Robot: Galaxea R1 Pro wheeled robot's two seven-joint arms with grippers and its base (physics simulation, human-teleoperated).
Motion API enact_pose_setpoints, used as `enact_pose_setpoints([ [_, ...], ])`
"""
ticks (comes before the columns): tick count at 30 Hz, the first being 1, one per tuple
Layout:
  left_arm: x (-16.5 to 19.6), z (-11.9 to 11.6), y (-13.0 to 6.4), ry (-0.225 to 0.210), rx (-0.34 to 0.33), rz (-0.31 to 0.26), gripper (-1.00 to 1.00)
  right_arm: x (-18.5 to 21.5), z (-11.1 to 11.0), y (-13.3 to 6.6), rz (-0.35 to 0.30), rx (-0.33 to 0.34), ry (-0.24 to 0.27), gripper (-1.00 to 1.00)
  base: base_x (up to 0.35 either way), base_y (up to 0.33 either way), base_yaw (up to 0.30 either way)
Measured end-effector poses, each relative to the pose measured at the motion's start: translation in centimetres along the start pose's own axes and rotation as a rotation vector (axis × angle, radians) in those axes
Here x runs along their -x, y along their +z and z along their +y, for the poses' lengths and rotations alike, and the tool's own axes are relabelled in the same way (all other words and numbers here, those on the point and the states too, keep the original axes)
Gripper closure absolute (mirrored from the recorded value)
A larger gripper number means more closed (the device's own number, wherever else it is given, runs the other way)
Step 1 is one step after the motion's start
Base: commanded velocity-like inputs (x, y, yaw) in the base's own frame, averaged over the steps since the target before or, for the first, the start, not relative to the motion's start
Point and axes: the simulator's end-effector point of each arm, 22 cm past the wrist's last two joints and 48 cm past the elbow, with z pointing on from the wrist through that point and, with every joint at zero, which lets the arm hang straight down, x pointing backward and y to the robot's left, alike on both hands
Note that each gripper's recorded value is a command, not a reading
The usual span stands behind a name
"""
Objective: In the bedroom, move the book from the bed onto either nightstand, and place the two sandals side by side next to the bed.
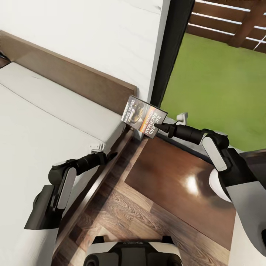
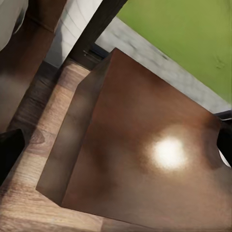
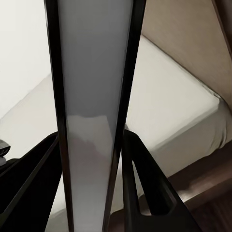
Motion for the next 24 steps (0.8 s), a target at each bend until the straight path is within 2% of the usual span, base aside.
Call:
enact_pose_setpoints([
  [24, 0.4, 0.6, 1.1, 0.022, -0.005, -0.033, -1.0, 0.1, -0.5, 0.4, -0.022, 0.006, -0.032, 1.0, -0.004, 0.0, 0.0],
])
